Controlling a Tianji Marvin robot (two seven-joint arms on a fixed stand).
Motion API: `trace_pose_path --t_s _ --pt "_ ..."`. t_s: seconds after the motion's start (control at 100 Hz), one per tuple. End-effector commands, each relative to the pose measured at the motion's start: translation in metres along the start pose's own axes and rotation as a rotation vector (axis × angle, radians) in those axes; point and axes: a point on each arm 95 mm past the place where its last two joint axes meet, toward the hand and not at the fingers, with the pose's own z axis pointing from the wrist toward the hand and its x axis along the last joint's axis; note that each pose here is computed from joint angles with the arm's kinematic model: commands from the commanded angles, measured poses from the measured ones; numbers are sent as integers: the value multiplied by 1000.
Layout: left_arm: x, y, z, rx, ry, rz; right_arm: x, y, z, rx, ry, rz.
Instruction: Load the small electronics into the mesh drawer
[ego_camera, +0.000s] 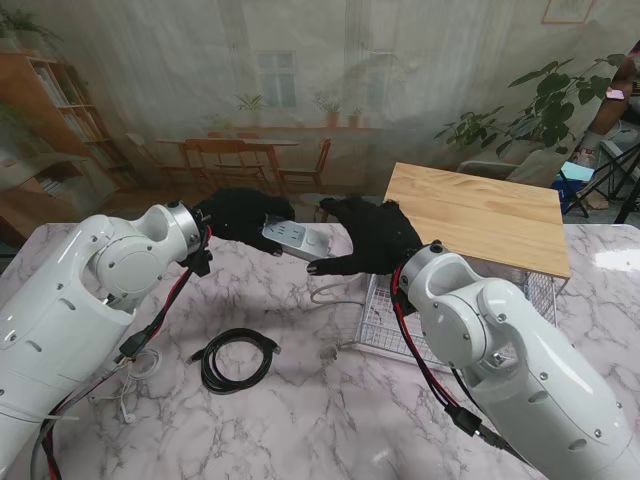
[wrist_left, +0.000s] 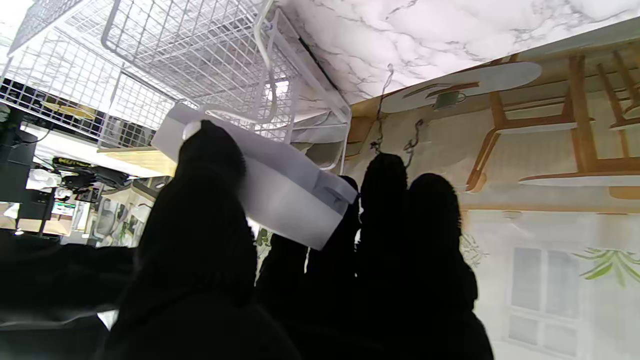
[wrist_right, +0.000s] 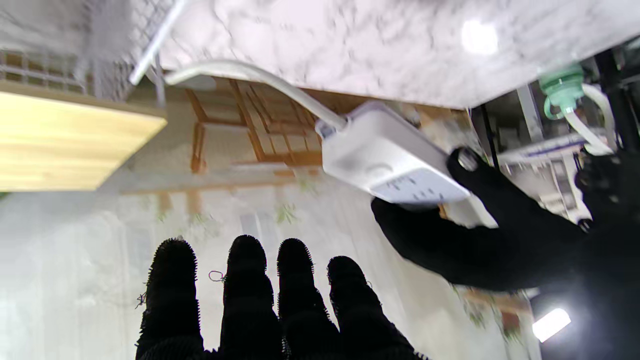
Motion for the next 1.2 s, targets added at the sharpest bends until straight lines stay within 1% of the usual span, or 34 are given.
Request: trace_pose_path --t_s 0.0,0.08,0.21,0.37,0.43,0.51,0.59,0.73,0.86,1.02,1.19 --pt "10 -5 3 6 32 8 -8 4 4 -7 -16 -5" --pt "12 -6 2 10 41 9 -11 3 9 39 -31 4" --pt "14 -7 1 20 54 13 -10 0 18 81 -41 14" --pt "14 -7 1 31 66 15 -5 -4 31 113 -65 16" --pt "15 -7 1 33 71 13 -4 -7 37 137 -76 14" --pt "16 -7 1 35 77 14 0 -12 46 165 -89 29" --pt "17 -7 2 35 82 16 5 -18 54 188 -97 65" --pt "17 -6 1 35 82 17 12 -24 66 183 -108 95" --pt "16 -5 0 34 79 16 18 -26 71 178 -103 141" --pt "13 -3 -2 31 72 18 22 -24 71 140 -91 146" --pt "9 0 -3 31 58 15 21 -18 65 138 -68 136"
